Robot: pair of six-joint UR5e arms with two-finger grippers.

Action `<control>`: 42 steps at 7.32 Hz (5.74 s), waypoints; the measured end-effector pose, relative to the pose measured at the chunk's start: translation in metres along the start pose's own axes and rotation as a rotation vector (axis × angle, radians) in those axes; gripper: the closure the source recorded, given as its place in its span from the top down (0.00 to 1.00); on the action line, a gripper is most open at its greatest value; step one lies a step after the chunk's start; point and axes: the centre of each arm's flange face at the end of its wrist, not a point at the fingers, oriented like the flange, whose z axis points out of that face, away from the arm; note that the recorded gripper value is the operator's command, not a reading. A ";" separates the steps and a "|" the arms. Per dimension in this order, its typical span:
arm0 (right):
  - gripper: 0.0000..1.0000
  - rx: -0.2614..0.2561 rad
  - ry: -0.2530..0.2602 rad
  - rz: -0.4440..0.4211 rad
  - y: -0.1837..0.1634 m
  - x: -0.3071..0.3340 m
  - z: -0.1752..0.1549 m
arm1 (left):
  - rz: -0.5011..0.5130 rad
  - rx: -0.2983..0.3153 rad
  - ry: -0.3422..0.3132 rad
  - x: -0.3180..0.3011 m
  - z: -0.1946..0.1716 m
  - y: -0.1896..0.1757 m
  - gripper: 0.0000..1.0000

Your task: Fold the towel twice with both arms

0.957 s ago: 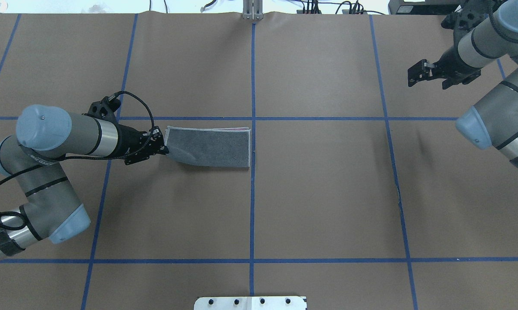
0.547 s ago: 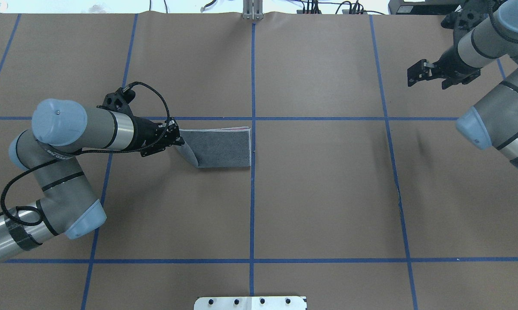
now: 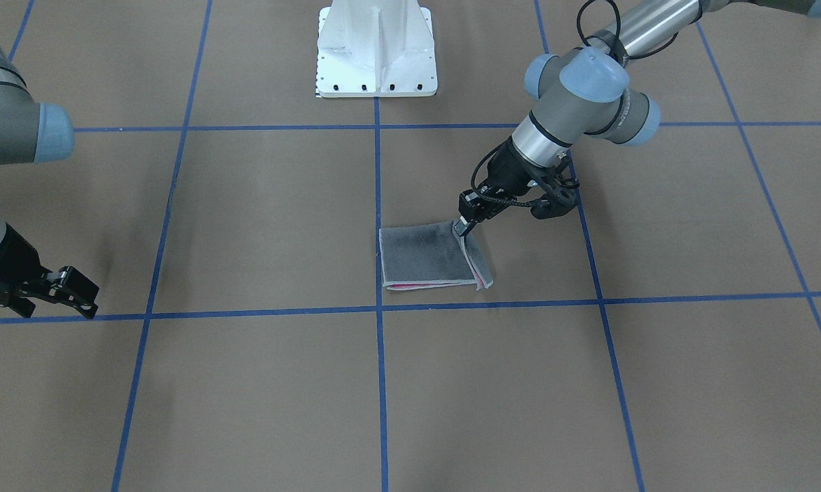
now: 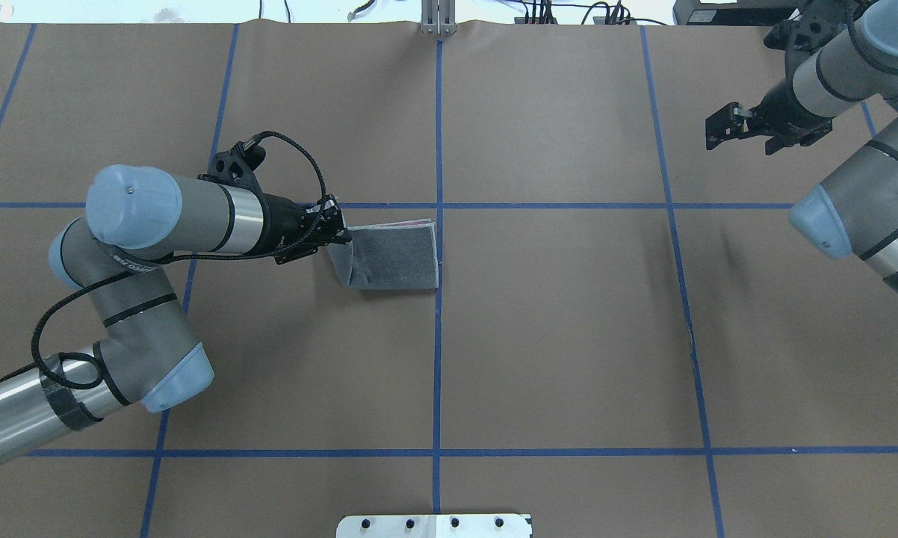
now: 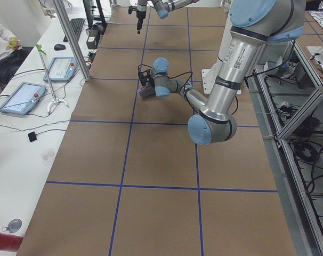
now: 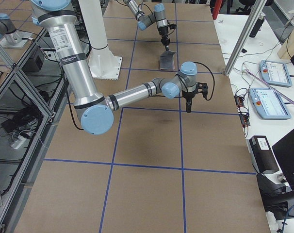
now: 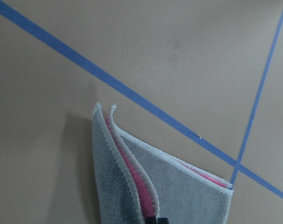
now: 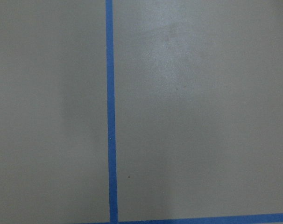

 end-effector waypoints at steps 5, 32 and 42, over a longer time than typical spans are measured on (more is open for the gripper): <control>1.00 -0.002 0.001 0.003 0.000 0.000 0.001 | 0.032 -0.024 0.037 0.030 0.027 0.052 0.00; 1.00 -0.009 0.013 -0.008 -0.005 0.015 -0.001 | 0.152 0.039 -0.145 0.121 0.053 0.031 1.00; 1.00 -0.150 0.152 -0.251 0.050 0.402 -0.105 | 0.887 -0.184 -0.614 -0.245 -0.293 -0.305 1.00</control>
